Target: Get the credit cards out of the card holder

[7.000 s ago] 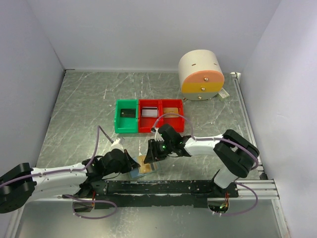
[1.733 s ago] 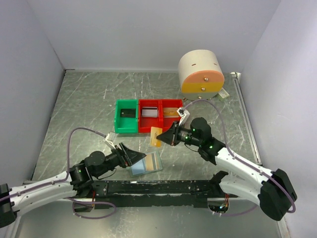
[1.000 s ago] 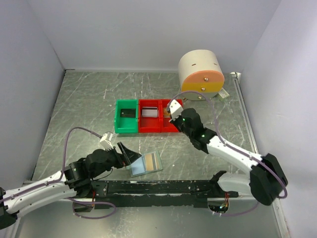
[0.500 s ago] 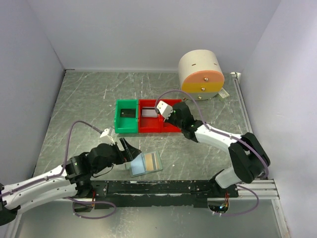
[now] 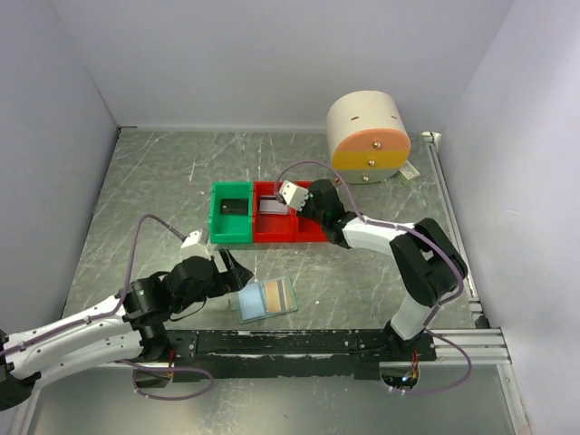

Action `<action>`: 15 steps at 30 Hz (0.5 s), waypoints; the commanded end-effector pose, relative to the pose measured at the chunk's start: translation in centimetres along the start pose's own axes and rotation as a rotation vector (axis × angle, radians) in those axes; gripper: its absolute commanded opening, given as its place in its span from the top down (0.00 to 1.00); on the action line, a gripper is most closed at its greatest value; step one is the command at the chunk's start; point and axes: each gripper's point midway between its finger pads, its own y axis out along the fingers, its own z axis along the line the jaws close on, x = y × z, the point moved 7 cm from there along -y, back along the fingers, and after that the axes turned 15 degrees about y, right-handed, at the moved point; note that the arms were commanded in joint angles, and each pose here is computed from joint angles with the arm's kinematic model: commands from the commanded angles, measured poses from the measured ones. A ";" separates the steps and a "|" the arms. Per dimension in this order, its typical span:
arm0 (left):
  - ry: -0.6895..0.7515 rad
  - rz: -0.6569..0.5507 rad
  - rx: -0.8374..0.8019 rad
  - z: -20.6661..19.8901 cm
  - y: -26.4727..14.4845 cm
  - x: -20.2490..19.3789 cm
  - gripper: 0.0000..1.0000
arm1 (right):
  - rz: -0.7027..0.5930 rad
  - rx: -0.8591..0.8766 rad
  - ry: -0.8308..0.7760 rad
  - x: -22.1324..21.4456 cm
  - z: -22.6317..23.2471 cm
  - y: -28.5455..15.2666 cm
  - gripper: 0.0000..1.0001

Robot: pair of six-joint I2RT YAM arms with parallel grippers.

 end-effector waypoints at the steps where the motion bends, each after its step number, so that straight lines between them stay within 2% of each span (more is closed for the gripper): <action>1: -0.001 -0.033 0.037 1.0 -0.5 0.6 0.00 | -0.058 -0.051 -0.054 1.0 -1.1 1.2 1.00; 15: -0.002 -0.020 0.055 1.5 -0.5 0.8 0.00 | -0.040 -0.007 -0.074 -1.0 0.4 2.8 0.98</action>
